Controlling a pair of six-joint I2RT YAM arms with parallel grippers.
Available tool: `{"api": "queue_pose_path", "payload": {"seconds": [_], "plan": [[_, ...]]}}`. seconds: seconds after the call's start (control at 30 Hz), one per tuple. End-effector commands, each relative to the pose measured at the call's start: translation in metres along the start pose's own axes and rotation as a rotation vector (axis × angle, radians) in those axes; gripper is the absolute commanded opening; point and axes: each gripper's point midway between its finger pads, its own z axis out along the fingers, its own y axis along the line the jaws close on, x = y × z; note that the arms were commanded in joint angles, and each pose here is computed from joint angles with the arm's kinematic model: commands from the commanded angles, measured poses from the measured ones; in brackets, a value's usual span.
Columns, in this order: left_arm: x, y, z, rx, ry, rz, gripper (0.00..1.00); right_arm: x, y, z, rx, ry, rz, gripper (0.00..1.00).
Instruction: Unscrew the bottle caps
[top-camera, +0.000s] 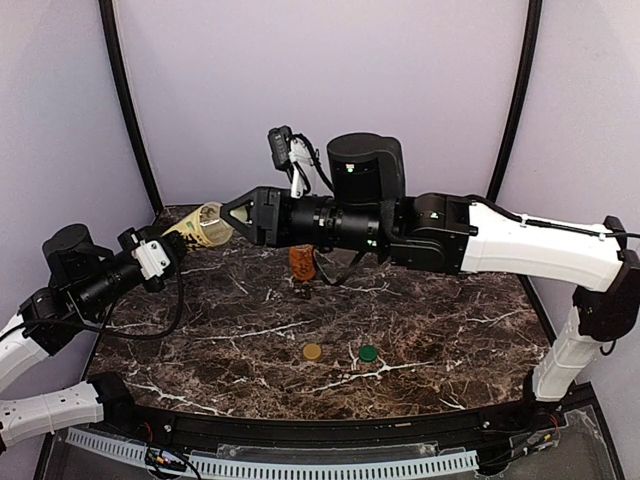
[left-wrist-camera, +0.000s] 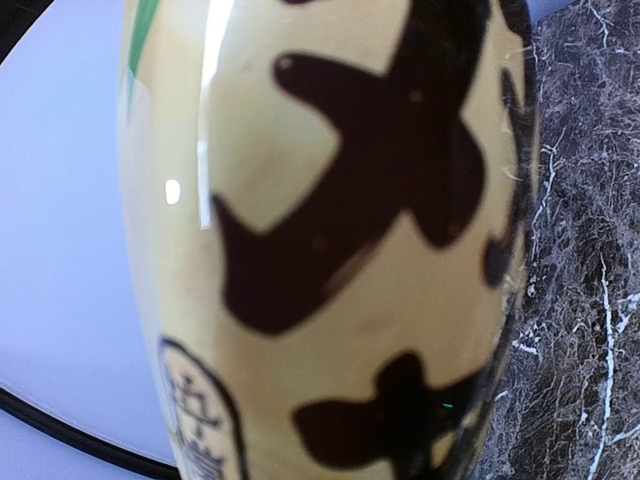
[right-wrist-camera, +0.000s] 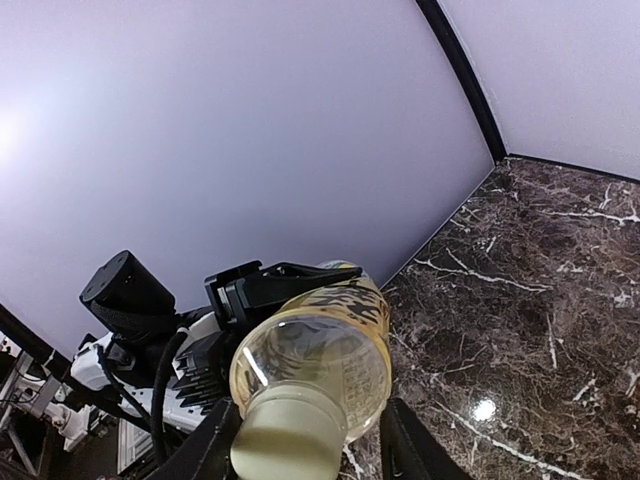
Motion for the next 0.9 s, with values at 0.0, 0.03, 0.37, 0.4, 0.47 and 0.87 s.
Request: {"api": "queue_pose_path", "payload": {"seconds": [0.0, 0.03, 0.37, 0.4, 0.47, 0.87], "plan": [[0.001, -0.001, -0.001, -0.006, -0.005, 0.01, 0.21, -0.007, 0.004, 0.003, -0.025, -0.014, 0.036, 0.39], [0.001, -0.001, -0.001, -0.006, -0.006, 0.01, 0.21, -0.005, 0.004, 0.003, -0.023, -0.012, 0.037, 0.32], [0.004, -0.028, -0.01, 0.144, 0.004, -0.02, 0.21, 0.005, 0.035, -0.028, -0.181, 0.047, -0.407, 0.0], [0.002, -0.033, -0.013, 0.177, -0.005, -0.025, 0.21, 0.016, 0.037, -0.034, -0.212, 0.08, -0.504, 0.0], [0.004, -0.058, -0.022, 0.311, -0.003, -0.034, 0.21, 0.034, 0.044, -0.051, -0.294, 0.121, -0.677, 0.0], [-0.009, -0.109, -0.061, 0.648, -0.069, -0.085, 0.21, 0.07, 0.036, -0.105, -0.279, 0.215, -1.486, 0.0]]}}
